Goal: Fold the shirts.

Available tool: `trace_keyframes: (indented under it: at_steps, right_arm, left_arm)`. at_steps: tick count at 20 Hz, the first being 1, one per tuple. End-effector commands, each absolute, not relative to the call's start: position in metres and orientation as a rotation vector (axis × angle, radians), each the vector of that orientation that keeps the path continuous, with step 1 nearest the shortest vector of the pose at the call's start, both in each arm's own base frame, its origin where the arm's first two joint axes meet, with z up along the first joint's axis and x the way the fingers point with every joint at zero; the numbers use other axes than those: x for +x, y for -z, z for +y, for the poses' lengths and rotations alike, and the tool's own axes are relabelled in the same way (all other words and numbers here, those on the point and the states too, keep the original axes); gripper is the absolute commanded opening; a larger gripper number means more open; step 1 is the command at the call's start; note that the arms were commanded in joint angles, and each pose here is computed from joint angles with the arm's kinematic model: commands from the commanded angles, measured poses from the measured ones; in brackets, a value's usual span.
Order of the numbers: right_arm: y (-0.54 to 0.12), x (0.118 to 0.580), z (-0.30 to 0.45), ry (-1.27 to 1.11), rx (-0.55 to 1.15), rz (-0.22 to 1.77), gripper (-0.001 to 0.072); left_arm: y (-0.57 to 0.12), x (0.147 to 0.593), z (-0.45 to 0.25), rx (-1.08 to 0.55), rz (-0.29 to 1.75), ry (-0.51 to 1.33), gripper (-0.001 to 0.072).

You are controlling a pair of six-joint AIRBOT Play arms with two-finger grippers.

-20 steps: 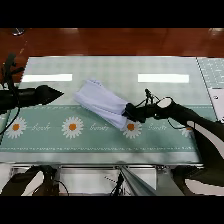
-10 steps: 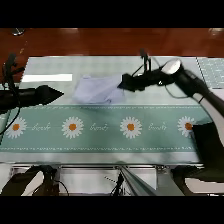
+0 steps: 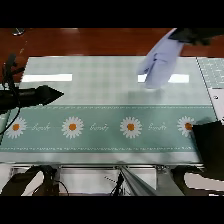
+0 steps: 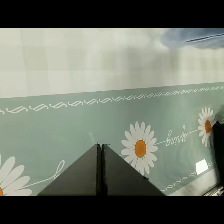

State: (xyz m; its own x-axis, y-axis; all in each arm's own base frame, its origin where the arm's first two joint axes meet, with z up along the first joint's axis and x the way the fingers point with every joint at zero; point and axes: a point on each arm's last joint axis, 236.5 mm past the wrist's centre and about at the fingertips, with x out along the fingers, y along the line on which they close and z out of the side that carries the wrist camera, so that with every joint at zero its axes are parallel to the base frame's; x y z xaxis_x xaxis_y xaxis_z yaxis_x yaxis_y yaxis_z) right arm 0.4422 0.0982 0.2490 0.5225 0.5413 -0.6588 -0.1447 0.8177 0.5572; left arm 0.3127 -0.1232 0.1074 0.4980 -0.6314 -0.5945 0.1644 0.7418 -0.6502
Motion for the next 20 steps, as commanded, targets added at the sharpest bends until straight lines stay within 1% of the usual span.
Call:
trace_keyframes:
  at_steps: [1, 4, 5, 8, 11, 14, 16, 18, 20]
  right_arm:
    - [-0.271, 0.399, 0.022, -0.263, 0.513, 0.963, 0.002]
    - [-0.264, 0.346, -0.049, -0.012, 0.529, 1.041, 0.0018]
    - [-0.265, 0.333, -0.069, 0.071, 0.536, 1.037, 0.0018]
    - [-0.274, 0.297, -0.099, 0.215, 0.606, 0.975, 0.0018]
    - [-0.254, 0.249, -0.119, 0.386, 0.655, 0.989, 0.0018]
    - [-0.215, 0.173, -0.144, 0.692, 0.681, 1.042, 0.0019]
    - [-0.195, 0.119, -0.157, 0.903, 0.661, 1.078, 0.0019]
    - [-0.186, 0.062, -0.168, 1.129, 0.635, 1.099, 0.0019]
    - [-0.184, 0.018, -0.171, 1.317, 0.624, 1.093, 0.002]
  left_arm:
    - [-0.107, 0.312, -0.123, -0.565, 0.934, 0.514, 0.0023]
    - [-0.107, 0.313, -0.123, -0.565, 0.934, 0.514, 0.0023]
    - [-0.107, 0.313, -0.123, -0.565, 0.934, 0.514, 0.0023]
    - [-0.107, 0.313, -0.124, -0.564, 0.933, 0.515, 0.0023]
    - [-0.107, 0.312, -0.126, -0.561, 0.935, 0.521, 0.0023]
    - [-0.107, 0.311, -0.129, -0.546, 0.933, 0.535, 0.0023]
    - [-0.108, 0.312, -0.131, -0.533, 0.921, 0.541, 0.0023]
    - [-0.11, 0.316, -0.13, -0.532, 0.904, 0.533, 0.0023]
    - [-0.112, 0.321, -0.132, -0.528, 0.882, 0.527, 0.0023]
